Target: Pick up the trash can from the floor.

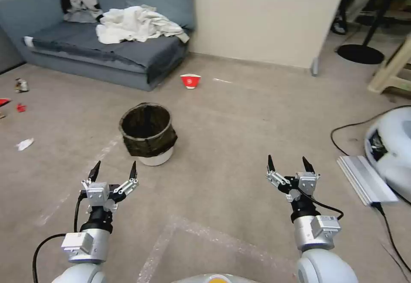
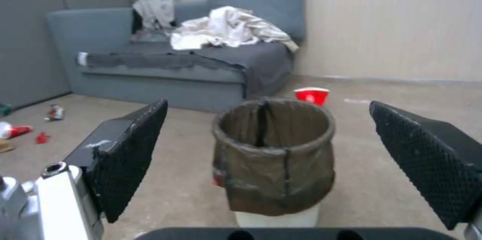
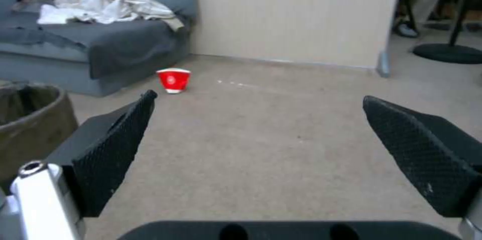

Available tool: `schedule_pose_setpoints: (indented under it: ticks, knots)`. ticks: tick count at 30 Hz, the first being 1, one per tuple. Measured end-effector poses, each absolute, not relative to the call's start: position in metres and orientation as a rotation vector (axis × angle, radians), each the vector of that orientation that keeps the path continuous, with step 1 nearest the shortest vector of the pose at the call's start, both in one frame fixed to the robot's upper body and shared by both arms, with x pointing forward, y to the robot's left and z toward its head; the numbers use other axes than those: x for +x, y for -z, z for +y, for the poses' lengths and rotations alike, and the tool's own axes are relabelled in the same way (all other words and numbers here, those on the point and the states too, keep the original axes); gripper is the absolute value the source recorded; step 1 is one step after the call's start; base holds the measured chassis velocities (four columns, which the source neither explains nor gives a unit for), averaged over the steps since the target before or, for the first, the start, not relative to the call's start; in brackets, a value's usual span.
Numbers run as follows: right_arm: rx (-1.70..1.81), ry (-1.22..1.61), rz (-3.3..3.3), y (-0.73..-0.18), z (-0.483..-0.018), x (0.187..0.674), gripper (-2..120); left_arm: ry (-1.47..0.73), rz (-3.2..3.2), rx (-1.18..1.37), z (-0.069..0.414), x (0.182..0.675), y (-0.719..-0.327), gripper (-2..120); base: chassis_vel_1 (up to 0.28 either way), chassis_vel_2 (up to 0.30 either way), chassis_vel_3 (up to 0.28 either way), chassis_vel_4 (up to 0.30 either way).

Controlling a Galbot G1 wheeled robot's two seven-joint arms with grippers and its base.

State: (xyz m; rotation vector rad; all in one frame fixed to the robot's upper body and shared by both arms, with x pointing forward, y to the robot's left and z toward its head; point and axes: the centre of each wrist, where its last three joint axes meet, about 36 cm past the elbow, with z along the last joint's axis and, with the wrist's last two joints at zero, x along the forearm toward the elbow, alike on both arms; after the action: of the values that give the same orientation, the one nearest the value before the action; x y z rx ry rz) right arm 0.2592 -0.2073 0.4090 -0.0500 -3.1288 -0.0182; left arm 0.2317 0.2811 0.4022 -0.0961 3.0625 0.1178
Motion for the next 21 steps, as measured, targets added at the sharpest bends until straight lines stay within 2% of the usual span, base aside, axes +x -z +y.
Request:
schedule_pose_setpoints:
  ticks: [11, 21]
  knots:
    - [-0.042, 0.022, -3.129, -0.4089, -0.2069, 0.2591, 100, -0.114, 3.051, -0.138, 0.2817, 0.2319, -0.4024, 100, -0.021, 0.017, 0.022, -0.008]
    - [-0.037, 0.025, -3.127, -0.4075, -0.2061, 0.2588, 100, -0.108, 3.052, -0.147, 0.2820, 0.2321, -0.4024, 100, -0.155, 0.170, 0.158, -0.161]
